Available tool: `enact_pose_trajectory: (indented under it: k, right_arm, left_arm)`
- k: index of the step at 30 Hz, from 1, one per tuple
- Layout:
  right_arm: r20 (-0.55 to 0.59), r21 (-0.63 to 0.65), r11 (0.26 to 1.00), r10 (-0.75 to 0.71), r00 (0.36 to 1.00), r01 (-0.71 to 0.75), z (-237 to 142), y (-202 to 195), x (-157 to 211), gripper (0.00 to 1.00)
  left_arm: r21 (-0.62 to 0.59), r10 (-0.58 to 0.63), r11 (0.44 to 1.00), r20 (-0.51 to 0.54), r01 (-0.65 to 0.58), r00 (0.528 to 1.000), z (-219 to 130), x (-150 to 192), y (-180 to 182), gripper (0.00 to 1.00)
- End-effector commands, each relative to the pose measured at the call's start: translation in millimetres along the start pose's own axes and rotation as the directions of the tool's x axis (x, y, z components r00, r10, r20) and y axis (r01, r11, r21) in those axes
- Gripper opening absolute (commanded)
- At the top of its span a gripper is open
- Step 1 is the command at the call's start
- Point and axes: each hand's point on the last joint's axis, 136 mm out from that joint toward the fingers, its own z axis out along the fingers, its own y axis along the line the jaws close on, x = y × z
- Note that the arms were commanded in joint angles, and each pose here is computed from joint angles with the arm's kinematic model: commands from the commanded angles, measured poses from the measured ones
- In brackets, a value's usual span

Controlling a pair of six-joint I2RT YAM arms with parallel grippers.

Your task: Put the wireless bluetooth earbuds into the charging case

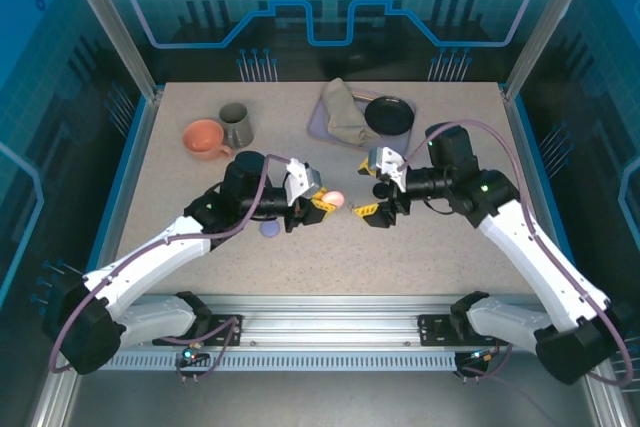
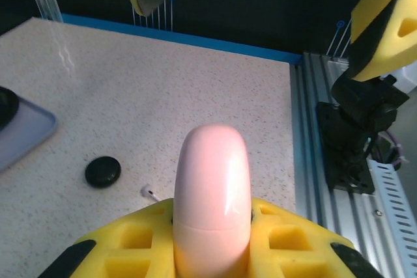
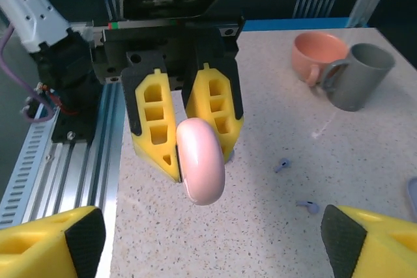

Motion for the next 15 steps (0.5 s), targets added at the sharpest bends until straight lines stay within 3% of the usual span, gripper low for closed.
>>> enact_pose_trajectory:
  k: [1, 7, 15]
  right_arm:
    - [0.099, 0.148, 0.989, -0.037, 0.994, 0.022, -8, -19, -13, 0.99]
    - [0.192, 0.24, 0.97, -0.095, 0.977, 0.047, -16, -22, -24, 1.0]
    - [0.134, 0.196, 0.959, -0.232, 0.963, 0.204, 5, -3, -23, 1.0]
  left_arm:
    - [-0.045, 0.148, 0.988, 0.059, -0.145, 0.987, -1, -19, 1, 0.0]
    - [-0.05, 0.209, 0.977, 0.084, -0.205, 0.974, 1, -27, -1, 0.0]
    - [-0.013, 0.22, 0.976, 0.079, -0.219, 0.972, 5, -35, -6, 0.0]
